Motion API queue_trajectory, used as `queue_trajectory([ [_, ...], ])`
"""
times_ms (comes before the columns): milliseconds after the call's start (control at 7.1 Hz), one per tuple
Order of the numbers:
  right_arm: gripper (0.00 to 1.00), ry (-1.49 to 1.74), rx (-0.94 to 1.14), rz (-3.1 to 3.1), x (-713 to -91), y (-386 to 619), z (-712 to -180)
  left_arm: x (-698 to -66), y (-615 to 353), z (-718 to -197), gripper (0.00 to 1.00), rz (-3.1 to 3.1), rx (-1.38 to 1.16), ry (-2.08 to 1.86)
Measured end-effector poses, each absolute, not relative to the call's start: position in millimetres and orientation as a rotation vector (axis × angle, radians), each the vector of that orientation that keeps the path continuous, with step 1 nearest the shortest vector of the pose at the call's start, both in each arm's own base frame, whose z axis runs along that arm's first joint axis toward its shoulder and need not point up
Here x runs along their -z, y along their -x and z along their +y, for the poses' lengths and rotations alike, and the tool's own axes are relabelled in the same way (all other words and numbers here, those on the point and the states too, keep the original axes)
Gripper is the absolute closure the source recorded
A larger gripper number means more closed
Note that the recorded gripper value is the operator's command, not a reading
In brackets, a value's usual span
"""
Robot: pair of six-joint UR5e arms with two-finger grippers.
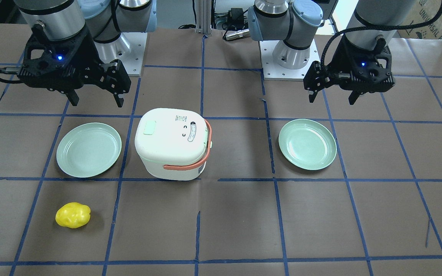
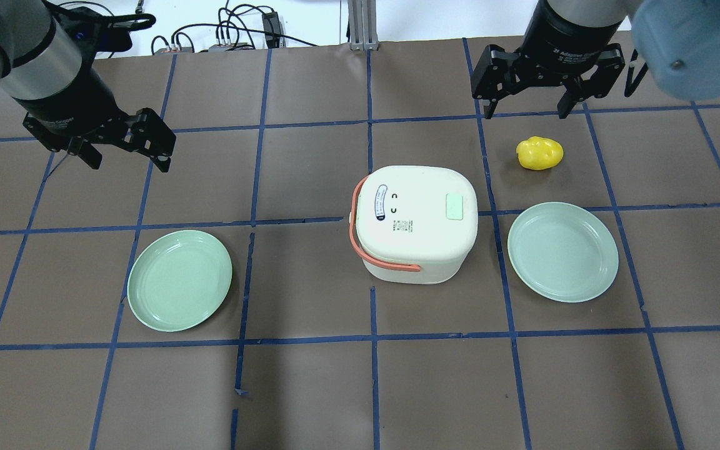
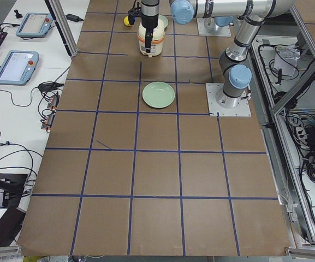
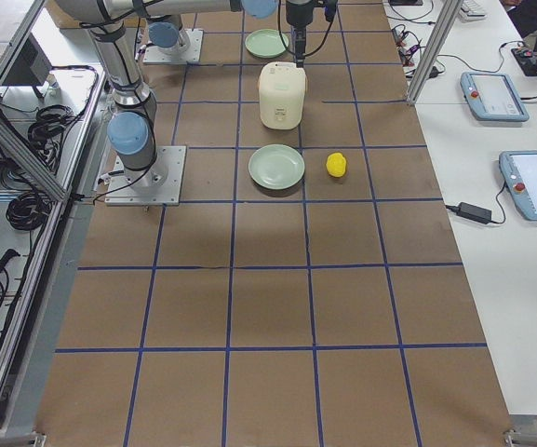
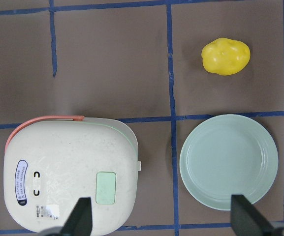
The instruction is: Press rice cooker button
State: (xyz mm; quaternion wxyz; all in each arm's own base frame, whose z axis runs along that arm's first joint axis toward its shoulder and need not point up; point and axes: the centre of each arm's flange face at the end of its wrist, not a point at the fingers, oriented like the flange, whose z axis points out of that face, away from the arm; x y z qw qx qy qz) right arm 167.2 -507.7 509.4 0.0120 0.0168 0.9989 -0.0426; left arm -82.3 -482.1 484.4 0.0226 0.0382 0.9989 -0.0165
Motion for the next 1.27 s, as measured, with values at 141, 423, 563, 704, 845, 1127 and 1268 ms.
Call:
queue_trajectory([
  [141,0.0,-0.052,0.13,3.113,-509.3,-167.5,-507.3,-484.4,82.3,-482.1,0.0,3.094,0.051,-0.118],
  [423,0.0,-0.053,0.13,3.11,-509.7,-167.8,-506.4,-484.4,82.3,-482.1,0.0,3.094,0.051,-0.118],
  [563,0.0,-0.053,0.129,3.109,-509.6,-167.9,-506.2,-484.4,82.3,-482.1,0.0,3.094,0.051,-0.118],
  [704,0.0,-0.053,0.128,3.108,-509.6,-168.1,-506.0,-484.4,82.3,-482.1,0.0,3.094,0.051,-0.118],
  [845,0.0,-0.053,0.127,3.107,-509.5,-168.2,-506.0,-484.4,82.3,-482.1,0.0,3.094,0.051,-0.118],
  [1127,0.0,-0.055,0.13,3.098,-511.0,-170.3,-504.0,-484.4,82.3,-482.1,0.0,3.094,0.051,-0.118],
  [1268,0.0,-0.073,0.13,3.086,-512.1,-175.0,-501.2,-484.4,82.3,-482.1,0.0,3.094,0.051,-0.118],
])
